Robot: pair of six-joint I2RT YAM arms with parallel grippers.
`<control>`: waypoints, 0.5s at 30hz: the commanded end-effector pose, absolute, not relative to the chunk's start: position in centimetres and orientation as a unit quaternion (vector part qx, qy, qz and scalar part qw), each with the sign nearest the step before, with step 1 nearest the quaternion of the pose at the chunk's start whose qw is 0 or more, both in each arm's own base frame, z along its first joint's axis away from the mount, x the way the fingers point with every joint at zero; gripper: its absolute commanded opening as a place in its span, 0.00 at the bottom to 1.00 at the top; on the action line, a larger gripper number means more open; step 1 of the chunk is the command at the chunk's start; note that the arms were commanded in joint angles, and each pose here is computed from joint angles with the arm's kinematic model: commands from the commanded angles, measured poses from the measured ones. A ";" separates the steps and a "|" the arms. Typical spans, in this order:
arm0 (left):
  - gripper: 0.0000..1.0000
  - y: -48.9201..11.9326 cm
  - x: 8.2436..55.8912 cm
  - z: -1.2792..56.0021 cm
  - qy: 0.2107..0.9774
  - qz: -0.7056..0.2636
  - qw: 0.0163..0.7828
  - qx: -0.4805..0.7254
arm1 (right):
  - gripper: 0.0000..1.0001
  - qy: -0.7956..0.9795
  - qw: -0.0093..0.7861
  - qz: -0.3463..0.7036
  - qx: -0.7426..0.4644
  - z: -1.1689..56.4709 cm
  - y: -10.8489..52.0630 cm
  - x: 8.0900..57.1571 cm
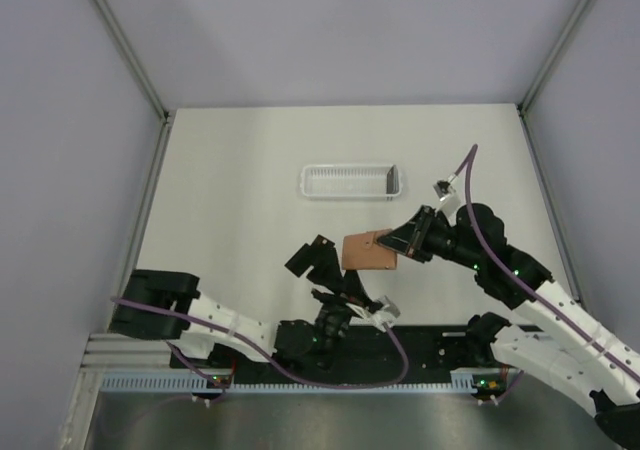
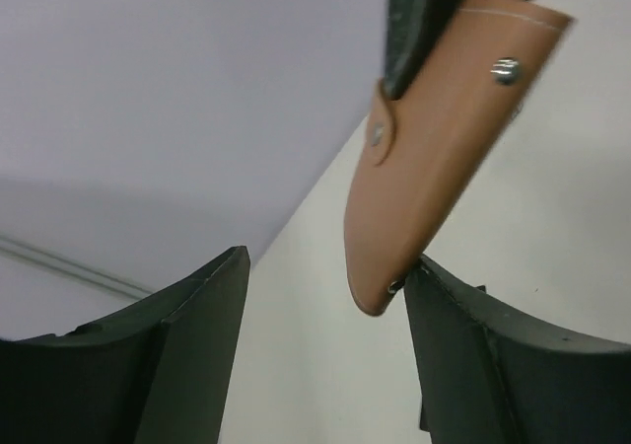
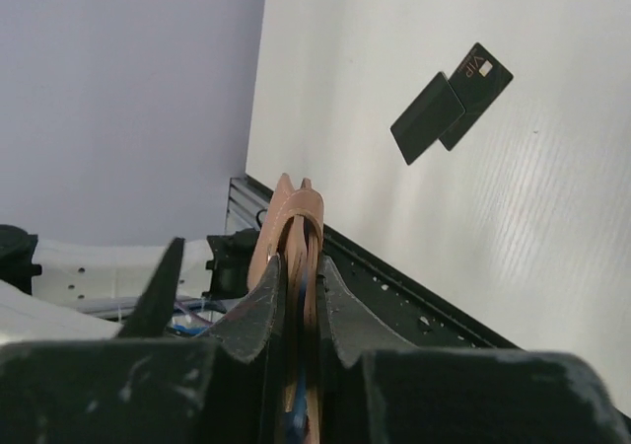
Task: Put the credit cards into the card holder
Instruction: Open the card holder at the center of the board.
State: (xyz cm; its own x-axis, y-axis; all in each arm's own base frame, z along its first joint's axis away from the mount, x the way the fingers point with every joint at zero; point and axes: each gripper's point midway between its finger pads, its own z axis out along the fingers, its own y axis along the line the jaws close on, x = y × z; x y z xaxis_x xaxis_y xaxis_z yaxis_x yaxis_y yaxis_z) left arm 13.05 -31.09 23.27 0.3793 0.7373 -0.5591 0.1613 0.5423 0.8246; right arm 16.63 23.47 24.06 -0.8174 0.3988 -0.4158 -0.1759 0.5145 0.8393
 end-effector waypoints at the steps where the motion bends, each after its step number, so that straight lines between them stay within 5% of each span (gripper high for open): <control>1: 0.77 -26.0 13.9 29.9 0.622 -0.064 0.767 0.141 | 0.00 0.784 0.364 0.496 0.086 27.3 22.4 18.1; 6: 0.88 -24.1 13.8 31.9 0.640 -0.234 0.730 0.058 | 0.00 0.769 0.407 0.477 0.126 28.2 20.8 19.5; 9: 0.91 -24.1 14.1 33.0 0.628 -0.463 0.625 0.009 | 0.00 0.740 0.444 0.485 0.143 29.2 19.9 20.1; 15: 0.94 -23.8 13.7 33.3 0.604 -0.545 0.582 -0.001 | 0.00 0.655 0.498 0.548 0.149 31.5 19.4 20.2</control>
State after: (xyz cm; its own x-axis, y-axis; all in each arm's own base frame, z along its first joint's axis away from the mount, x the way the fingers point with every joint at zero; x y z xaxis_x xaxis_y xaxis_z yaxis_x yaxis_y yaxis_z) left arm 16.95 -17.92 37.53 0.0041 -0.6938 -0.7201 0.5275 0.6133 -0.5879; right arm 19.44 20.04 27.32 -0.5844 0.6260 -0.5164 -0.2301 0.4824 0.8452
